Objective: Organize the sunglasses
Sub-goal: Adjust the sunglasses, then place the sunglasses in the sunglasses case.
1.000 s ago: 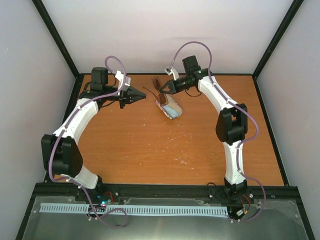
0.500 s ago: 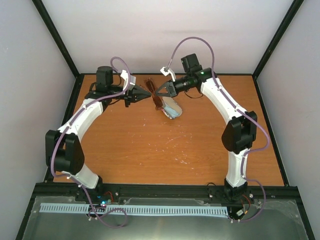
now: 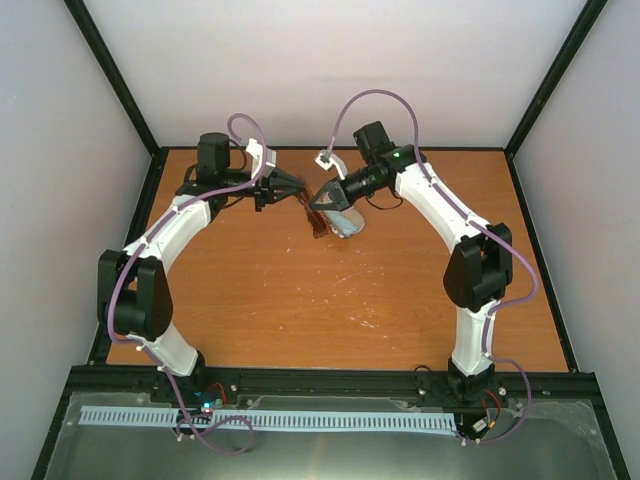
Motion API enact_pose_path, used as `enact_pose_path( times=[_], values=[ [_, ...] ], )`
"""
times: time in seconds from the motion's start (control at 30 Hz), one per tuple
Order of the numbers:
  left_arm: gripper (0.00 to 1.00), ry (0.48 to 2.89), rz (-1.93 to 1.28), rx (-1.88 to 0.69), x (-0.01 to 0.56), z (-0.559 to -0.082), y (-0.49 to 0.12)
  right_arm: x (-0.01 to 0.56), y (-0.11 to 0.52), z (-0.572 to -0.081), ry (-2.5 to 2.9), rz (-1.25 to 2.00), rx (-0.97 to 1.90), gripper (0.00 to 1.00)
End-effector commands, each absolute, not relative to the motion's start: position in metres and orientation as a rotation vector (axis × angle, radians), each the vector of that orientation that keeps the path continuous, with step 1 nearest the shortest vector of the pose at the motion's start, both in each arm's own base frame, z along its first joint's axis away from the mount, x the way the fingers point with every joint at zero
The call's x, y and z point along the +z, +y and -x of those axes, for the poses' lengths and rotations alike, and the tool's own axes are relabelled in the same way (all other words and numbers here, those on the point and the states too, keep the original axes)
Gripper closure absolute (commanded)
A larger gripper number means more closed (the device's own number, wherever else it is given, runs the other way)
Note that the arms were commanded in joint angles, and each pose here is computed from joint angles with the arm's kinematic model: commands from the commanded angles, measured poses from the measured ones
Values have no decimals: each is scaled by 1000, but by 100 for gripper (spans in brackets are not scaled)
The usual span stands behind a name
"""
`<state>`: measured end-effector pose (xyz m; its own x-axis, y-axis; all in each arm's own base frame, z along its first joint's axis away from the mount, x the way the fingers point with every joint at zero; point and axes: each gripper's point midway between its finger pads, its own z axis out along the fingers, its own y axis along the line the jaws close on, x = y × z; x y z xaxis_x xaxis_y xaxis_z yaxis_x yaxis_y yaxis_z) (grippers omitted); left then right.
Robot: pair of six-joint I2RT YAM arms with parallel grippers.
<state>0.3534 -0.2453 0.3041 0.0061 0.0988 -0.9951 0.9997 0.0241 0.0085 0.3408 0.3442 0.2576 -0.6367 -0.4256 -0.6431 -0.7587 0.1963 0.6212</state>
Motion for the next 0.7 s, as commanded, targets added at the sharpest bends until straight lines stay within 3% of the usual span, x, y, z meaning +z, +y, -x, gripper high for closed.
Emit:
enact_pose_path(
  times=[0.0, 0.1, 0.2, 0.5, 0.67],
  values=[
    [83, 1280, -1267, -1091, 312, -355, -247, 263, 328, -356, 2176, 1053, 1225, 97],
    [70, 1285, -1226, -1050, 327, -358, -239, 252, 312, -376, 2223, 957, 1119, 97],
    [65, 1308, -1149, -983, 342, -368, -223, 239, 295, -396, 2246, 860, 1057, 97],
    [73, 1460, -980, -822, 329, -401, -167, 189, 254, -465, 2381, 755, 513, 97],
    [73, 1505, -951, -797, 317, -406, -157, 146, 262, -465, 2472, 834, 322, 97]
  ],
)
